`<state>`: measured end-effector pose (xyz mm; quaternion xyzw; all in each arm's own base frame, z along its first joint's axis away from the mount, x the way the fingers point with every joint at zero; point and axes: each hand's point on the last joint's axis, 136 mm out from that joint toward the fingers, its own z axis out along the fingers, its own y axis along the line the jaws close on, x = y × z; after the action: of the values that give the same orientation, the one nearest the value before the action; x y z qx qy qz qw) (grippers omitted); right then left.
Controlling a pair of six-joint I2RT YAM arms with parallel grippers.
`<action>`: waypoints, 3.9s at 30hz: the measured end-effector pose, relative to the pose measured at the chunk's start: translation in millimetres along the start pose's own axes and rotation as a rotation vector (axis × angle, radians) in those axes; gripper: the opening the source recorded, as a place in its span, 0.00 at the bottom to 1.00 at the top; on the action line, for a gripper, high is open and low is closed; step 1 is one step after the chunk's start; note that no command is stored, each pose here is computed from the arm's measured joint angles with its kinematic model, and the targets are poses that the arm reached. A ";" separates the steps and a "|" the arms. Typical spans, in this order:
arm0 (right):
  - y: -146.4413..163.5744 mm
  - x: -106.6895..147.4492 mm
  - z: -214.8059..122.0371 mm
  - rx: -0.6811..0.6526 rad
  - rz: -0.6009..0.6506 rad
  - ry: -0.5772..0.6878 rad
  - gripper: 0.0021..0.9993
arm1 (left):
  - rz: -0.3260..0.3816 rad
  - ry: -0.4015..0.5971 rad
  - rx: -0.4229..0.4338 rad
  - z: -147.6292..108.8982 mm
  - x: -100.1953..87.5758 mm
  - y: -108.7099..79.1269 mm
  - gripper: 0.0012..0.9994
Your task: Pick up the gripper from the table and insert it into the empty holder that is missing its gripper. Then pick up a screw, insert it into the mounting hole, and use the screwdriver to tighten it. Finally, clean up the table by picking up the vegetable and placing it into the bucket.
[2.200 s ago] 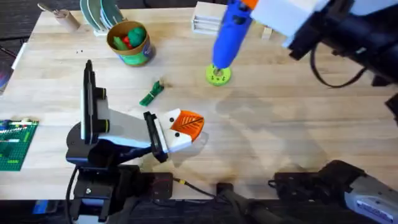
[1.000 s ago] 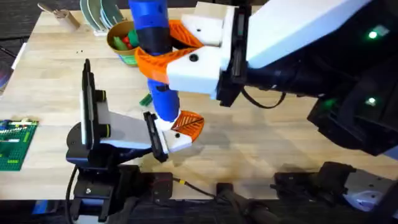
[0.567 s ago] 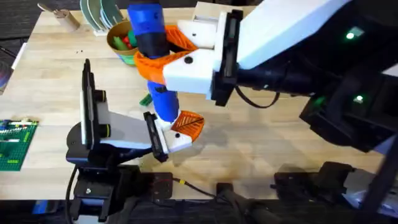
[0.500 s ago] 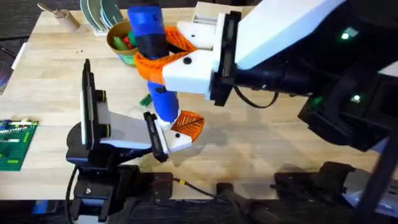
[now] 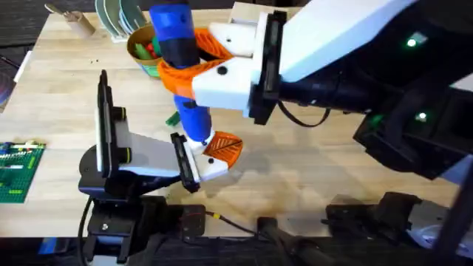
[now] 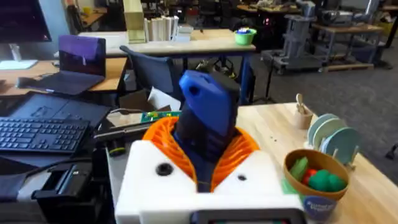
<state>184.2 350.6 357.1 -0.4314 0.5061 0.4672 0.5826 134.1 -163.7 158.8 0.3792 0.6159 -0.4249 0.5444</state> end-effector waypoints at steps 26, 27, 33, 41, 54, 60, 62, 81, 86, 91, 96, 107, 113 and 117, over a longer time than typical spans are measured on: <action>-2.4 7.4 -0.7 0.007 -0.003 0.029 0.08 | -0.001 0.000 0.004 0.0 0.1 -0.6 0.01; -2.8 7.7 -0.9 0.008 -0.003 0.030 0.08 | -0.001 0.000 0.004 0.0 0.1 -0.6 0.01; -4.6 10.1 0.1 0.010 -0.001 0.034 0.08 | -0.005 0.001 0.006 0.0 0.2 -1.1 0.01; -7.6 1.7 -0.7 0.017 -0.020 0.001 0.07 | -0.001 0.000 0.008 0.0 0.2 -1.3 0.01; -70.0 -58.1 -53.0 0.248 -0.309 -0.129 0.07 | -0.001 0.000 0.007 0.0 0.2 -1.2 0.01; -173.0 50.0 -95.5 0.541 -0.469 0.359 0.07 | -0.001 0.000 0.007 0.0 0.2 -1.2 0.01; -205.0 82.8 -122.1 0.629 -0.541 0.541 0.06 | -0.001 0.000 0.007 0.0 0.2 -1.2 0.01; -256.0 285.4 -239.0 0.476 -0.632 1.435 0.06 | -0.001 0.000 0.007 0.0 0.2 -1.2 0.01; -251.8 293.8 -243.1 0.449 -0.620 1.469 0.39 | -0.001 0.000 0.007 0.0 0.2 -1.2 0.01; -261.1 280.8 -240.8 0.475 -0.635 1.468 0.98 | -0.001 0.000 0.007 0.0 0.2 -1.2 0.01; -255.0 283.8 -243.6 0.477 -0.586 1.482 0.99 | -0.001 0.000 0.008 0.0 0.2 -1.3 0.02; -236.2 285.0 -237.2 0.583 -0.403 1.455 0.99 | 0.007 0.000 0.007 0.0 0.1 -1.3 0.69; -220.6 282.3 -229.4 0.643 -0.281 1.384 0.99 | 0.012 0.000 0.007 0.0 0.1 -1.2 0.04; -218.2 262.8 -224.2 0.697 -0.259 1.312 0.99 | 0.014 0.000 0.007 0.0 0.1 -1.2 0.21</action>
<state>369.9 118.4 76.8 -0.4677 0.8131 -0.1450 0.3148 133.0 -164.1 158.8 0.3855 0.6118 -0.4233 0.5458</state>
